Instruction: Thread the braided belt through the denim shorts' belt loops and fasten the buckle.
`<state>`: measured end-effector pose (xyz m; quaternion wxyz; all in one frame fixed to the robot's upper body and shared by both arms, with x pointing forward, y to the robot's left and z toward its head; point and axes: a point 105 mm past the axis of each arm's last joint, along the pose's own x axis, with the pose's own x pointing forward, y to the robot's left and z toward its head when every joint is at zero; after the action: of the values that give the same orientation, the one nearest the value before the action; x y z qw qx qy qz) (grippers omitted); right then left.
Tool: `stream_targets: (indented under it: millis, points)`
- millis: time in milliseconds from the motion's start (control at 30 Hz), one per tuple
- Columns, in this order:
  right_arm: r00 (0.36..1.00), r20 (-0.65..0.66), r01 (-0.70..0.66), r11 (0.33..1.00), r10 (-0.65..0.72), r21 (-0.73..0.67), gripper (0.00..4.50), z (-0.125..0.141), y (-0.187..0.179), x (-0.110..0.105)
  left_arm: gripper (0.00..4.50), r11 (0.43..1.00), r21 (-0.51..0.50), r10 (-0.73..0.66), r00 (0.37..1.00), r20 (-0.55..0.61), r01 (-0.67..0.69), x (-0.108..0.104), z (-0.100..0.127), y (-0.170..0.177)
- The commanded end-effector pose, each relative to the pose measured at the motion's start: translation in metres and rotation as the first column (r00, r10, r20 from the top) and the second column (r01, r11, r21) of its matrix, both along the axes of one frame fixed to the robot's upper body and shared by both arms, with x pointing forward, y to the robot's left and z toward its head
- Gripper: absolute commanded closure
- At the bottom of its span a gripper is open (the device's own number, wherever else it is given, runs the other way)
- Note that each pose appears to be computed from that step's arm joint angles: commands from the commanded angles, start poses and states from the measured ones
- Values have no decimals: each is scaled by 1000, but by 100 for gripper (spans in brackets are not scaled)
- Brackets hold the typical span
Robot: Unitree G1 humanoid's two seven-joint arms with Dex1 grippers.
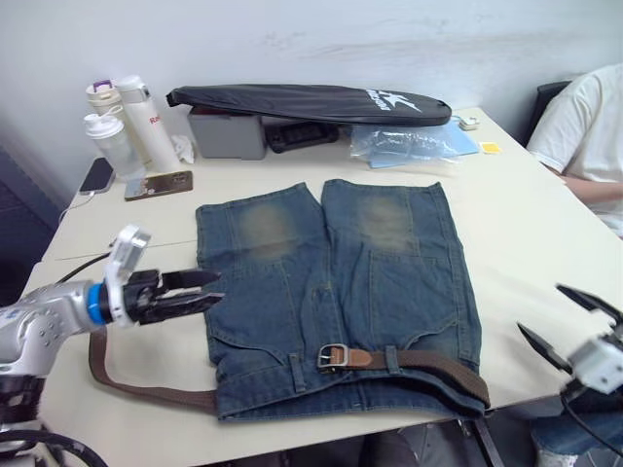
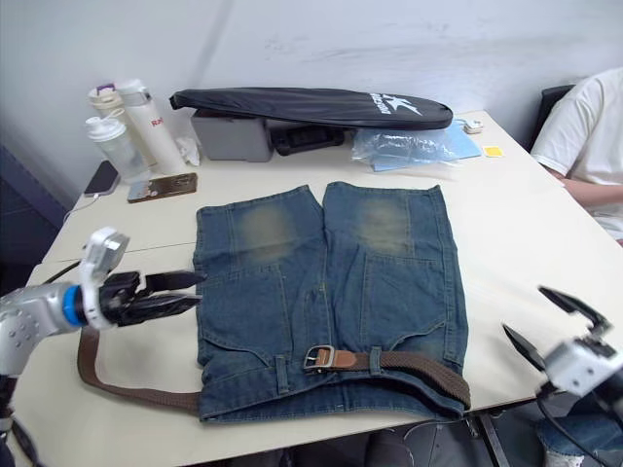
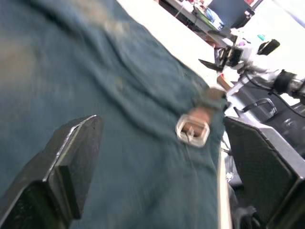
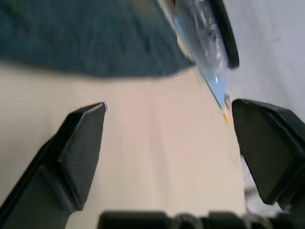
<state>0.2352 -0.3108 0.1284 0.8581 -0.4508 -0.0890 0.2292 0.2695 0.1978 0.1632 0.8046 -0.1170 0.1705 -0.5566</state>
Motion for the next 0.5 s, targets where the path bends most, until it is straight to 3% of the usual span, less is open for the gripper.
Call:
stream_targets:
  millis: [33, 200, 300, 400, 500]
  points:
    - [993, -92, -57, 982, 74, 181, 0, 26, 35, 16, 7, 1000, 22, -12, 998, 60, 11, 7, 12, -20]
    - [940, -314, -5, 929, 130, 370, 0, 35, 66, 26, 7, 998, 64, -14, 991, 134, 5, 16, 19, -41]
    - [876, -458, 48, 915, 154, 399, 0, 33, 83, 31, 7, 987, 156, 9, 982, 186, -39, 26, 14, -48]
    - [738, -629, 46, 911, 245, 409, 0, 25, 104, 23, 7, 968, 247, 15, 997, 74, -33, 32, 1, -48]
    - [689, -699, 83, 937, 192, 339, 0, 23, 109, 34, 7, 936, 347, 63, 998, 12, -63, 42, -11, -46]
